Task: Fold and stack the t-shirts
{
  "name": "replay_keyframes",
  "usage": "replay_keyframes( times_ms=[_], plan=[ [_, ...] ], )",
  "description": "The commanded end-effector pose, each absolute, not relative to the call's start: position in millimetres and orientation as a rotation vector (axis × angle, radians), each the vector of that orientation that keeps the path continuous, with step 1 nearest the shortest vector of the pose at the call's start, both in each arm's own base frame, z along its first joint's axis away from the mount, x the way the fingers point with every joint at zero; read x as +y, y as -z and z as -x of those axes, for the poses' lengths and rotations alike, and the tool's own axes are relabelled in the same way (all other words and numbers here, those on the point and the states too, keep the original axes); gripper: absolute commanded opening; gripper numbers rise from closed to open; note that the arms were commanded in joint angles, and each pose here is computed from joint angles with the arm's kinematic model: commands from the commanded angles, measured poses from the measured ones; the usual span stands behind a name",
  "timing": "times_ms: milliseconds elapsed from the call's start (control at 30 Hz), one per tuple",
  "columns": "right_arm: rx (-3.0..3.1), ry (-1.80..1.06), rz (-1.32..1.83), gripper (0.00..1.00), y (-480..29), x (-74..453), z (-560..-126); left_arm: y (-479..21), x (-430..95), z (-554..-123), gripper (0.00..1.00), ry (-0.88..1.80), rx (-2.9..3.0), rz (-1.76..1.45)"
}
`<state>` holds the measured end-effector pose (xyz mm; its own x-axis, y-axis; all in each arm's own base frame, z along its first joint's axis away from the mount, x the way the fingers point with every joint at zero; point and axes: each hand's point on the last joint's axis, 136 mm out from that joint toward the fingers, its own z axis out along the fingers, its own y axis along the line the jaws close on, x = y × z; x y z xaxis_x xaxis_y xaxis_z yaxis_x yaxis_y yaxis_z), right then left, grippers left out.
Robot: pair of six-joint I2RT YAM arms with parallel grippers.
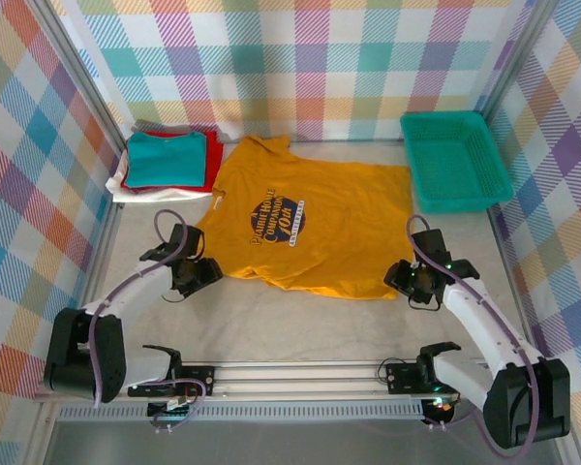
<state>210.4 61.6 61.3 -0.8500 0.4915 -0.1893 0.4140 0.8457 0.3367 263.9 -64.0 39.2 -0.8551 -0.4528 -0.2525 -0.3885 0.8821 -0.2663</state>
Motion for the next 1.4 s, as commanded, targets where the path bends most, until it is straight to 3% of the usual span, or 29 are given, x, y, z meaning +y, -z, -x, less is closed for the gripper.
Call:
replay_keyframes(
  times_ms=[0,200,433,633,700,800,1067,1233,1367],
  plan=[
    [2.739,-0.508,-0.757,0.47,-51,69,-216,-43,-76,-290,0.6,0.374,2.679,0.594],
    [2.719,-0.52,-0.759,0.46,-43,70,-223,-54,-76,-318,0.56,0.335,2.634,0.528],
    [2.711,-0.495,-0.771,0.45,-36,66,-222,-46,-83,-342,0.32,0.335,2.65,0.497],
    [2.707,-0.481,-0.783,0.45,-31,63,-220,-47,-87,-347,0.24,0.352,2.654,0.471],
    [2.709,-0.495,-0.775,0.41,-31,64,-222,-49,-89,-349,0.12,0.362,2.655,0.461],
    [2.721,-0.487,-0.762,0.26,-28,64,-225,-54,-94,-356,0.0,0.38,2.659,0.445],
    [2.694,-0.485,-0.782,0.0,-35,55,-237,-109,-112,-394,0.0,0.429,2.576,0.388],
    [2.638,-0.497,-0.837,0.0,-48,39,-248,-119,-109,-396,0.01,0.401,2.58,0.404],
    [2.621,-0.507,-0.865,0.0,-52,32,-253,-109,-93,-366,0.25,0.327,2.608,0.461]
  ],
)
